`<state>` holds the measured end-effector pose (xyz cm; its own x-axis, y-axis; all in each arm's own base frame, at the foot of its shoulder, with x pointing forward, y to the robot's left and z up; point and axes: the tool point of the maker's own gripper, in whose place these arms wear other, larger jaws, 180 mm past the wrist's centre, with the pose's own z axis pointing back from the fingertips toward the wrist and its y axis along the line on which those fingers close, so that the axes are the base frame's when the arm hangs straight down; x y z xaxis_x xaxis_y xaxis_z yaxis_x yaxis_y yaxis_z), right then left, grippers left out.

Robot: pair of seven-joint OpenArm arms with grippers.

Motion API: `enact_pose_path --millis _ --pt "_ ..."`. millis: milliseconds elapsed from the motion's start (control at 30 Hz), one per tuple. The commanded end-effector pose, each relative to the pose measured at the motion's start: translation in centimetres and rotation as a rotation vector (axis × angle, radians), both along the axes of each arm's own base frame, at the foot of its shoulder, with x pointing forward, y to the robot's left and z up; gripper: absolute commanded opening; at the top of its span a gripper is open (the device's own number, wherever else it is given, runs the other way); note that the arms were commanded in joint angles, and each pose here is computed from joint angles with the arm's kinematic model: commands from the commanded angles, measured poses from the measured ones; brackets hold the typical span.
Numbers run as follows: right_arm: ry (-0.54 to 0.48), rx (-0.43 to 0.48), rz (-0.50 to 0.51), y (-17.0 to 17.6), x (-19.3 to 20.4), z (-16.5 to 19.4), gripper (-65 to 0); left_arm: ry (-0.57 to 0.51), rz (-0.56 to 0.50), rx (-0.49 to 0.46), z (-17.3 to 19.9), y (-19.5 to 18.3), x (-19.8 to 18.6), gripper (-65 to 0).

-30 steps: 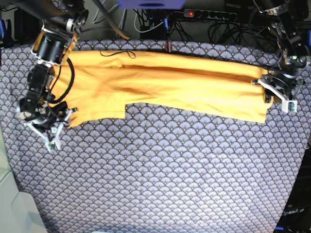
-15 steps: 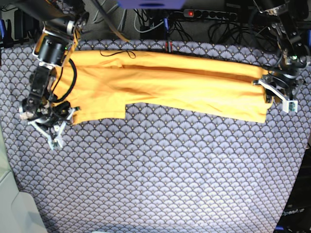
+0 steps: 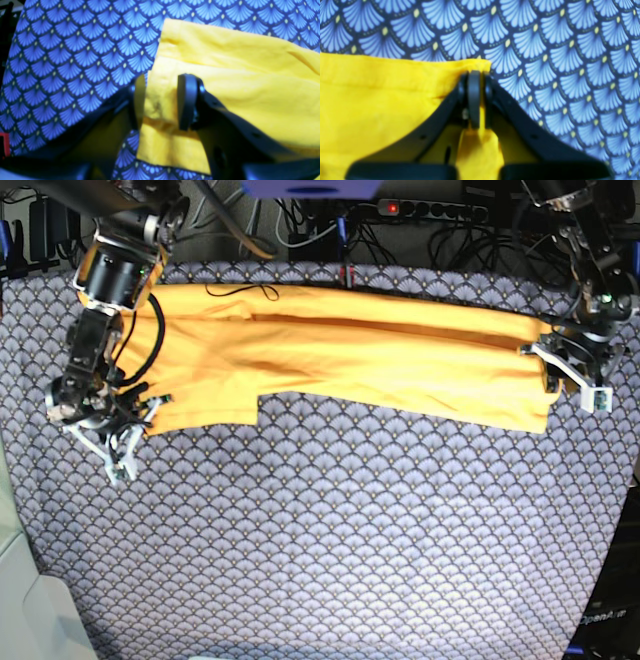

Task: Fold the T-shirt properly
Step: 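Move the right gripper to the folded shirt's end and grasp it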

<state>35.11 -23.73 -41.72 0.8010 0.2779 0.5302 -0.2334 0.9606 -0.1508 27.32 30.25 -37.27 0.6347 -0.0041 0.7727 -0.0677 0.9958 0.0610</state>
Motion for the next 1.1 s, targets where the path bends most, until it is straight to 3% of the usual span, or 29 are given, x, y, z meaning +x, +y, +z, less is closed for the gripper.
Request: enact_pose_path --millis 0,133,767,1067 --pt "-0.085 -0.033 -0.009 -1.3 1.8 2.8 -65.0 -0.050 -0.008 0.017 1.4 0.2 0.8 -43.6" --pt "-0.147 -0.082 -0.013 -2.0 1.9 5.2 -65.0 -0.050 -0.008 0.017 1.4 0.2 0.8 -43.6" --pt "-0.163 -0.221 0.047 -0.7 -7.2 6.8 -65.0 -0.039 -0.006 0.014 1.1 0.3 0.5 -43.6" --pt "-0.181 -0.141 0.105 1.3 -11.3 5.7 -65.0 0.000 -0.010 0.067 0.4 0.6 0.1 -43.6"
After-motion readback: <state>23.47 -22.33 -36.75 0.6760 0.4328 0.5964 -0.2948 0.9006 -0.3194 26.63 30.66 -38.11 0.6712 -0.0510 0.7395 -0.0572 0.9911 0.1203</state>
